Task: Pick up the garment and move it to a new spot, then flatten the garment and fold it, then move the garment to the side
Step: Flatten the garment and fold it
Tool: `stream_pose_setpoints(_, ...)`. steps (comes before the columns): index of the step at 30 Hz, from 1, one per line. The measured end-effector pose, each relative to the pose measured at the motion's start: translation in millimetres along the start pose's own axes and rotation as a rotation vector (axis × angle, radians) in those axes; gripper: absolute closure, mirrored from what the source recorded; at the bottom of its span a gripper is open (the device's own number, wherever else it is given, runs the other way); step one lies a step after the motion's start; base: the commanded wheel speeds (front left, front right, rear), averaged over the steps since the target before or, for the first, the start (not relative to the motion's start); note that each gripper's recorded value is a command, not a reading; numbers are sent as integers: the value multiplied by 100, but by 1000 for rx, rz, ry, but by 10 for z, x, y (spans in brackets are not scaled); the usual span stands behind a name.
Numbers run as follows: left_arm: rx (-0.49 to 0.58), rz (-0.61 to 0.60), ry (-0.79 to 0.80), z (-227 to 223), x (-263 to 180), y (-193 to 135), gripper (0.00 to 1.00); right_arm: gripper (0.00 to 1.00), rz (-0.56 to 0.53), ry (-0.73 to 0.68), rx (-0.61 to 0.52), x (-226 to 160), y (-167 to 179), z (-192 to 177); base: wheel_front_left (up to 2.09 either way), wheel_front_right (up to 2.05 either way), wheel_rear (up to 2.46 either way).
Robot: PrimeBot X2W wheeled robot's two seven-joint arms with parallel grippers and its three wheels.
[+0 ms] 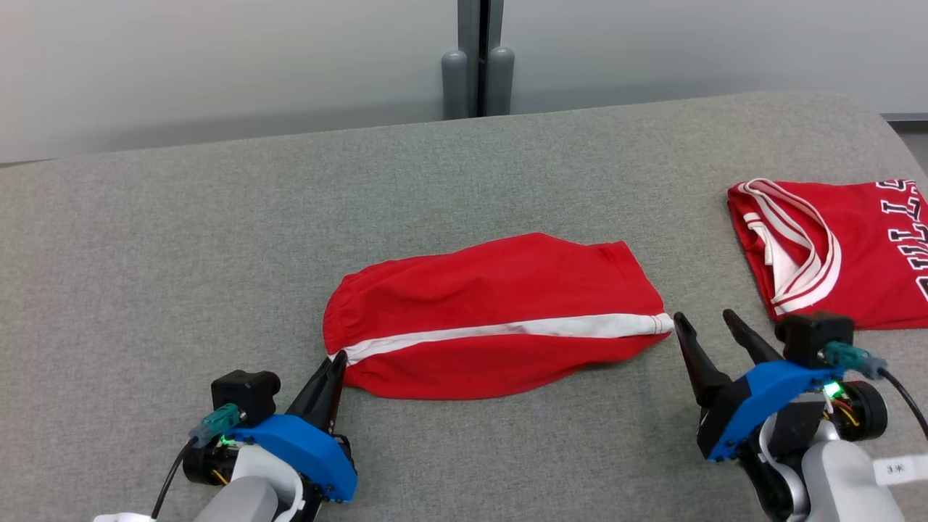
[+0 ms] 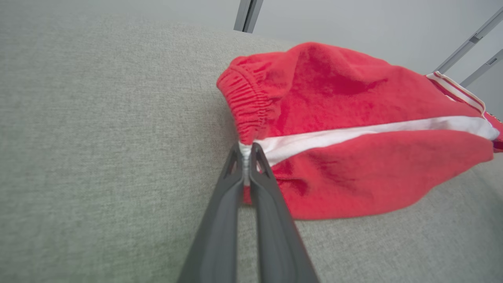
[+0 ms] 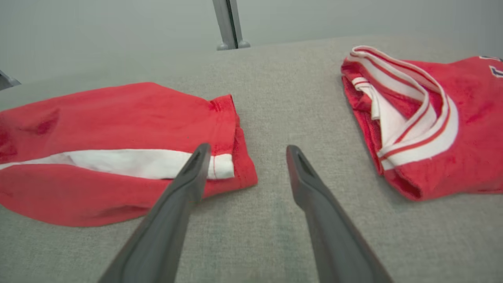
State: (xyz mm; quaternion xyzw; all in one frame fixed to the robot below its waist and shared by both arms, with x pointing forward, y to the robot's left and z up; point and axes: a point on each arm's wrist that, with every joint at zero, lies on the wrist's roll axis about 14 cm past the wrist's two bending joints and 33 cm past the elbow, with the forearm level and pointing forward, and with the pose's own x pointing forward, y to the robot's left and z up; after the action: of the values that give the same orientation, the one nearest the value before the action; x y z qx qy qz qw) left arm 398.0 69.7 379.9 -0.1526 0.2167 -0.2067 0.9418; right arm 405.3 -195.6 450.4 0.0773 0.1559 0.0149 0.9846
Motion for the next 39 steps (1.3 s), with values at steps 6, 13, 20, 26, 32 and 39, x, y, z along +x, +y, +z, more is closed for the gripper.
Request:
stream_pose_setpoints(6,3,-2,-4,14,-5,8,100,0,39,196,1,145,144,-181,0,0,0)
stream_pose_setpoints(13,13,-23,-3,24,20,-19,100,0,62,314,20,209,224,-413,0,0,0)
stream_pose_setpoints(20,21,-37,1,32,36,-45,100,88,92,326,26,233,336,-474,0,0,0)
stream_pose_setpoints(26,28,-52,-32,157,36,-70,100,100,118,228,55,248,414,-260,0,0,0)
stream_pose_setpoints(32,-14,-101,-175,603,-5,-213,100,100,127,52,62,214,356,242,0,0,0)
stream_pose_setpoints(39,-16,-236,-361,1286,-190,-501,100,100,157,-204,49,30,326,1069,0,0,0)
